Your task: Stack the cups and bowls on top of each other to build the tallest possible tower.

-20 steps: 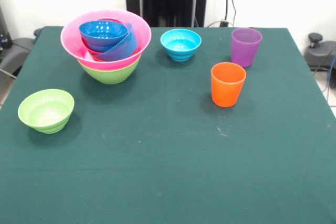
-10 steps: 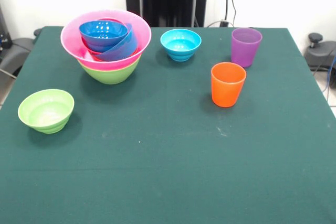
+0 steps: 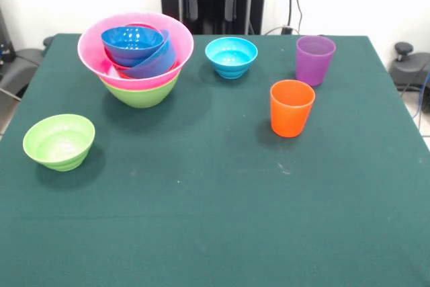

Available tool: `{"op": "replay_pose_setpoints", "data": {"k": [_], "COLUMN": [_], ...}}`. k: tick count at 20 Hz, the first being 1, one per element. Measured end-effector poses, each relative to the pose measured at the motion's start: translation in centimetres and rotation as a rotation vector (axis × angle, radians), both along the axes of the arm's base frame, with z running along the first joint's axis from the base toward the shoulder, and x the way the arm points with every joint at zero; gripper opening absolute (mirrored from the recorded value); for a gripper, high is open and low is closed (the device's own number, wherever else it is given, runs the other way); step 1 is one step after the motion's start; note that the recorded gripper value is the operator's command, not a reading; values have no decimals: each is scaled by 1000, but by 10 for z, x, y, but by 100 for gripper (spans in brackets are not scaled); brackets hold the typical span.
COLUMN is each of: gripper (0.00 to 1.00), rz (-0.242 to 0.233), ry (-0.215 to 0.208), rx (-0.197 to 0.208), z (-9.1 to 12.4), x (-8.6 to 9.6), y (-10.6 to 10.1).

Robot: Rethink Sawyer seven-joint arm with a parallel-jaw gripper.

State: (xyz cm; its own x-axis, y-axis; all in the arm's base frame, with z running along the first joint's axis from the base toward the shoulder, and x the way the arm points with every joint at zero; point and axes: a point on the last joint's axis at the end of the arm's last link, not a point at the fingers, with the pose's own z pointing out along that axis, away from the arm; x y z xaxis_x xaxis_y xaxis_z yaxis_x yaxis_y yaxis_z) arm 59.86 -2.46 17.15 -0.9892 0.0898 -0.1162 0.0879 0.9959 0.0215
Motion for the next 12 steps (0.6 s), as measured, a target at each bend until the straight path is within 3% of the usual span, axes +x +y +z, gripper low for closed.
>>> {"op": "replay_pose_setpoints", "data": {"k": [6, 7, 12], "gripper": [100, 100, 100], "rz": [-24, -37, -70], "ry": [-7, -14, -17], "rx": [14, 21, 41], "z": [-9, -14, -23], "x": [40, 54, 80], "y": [-17, -26, -50]}}
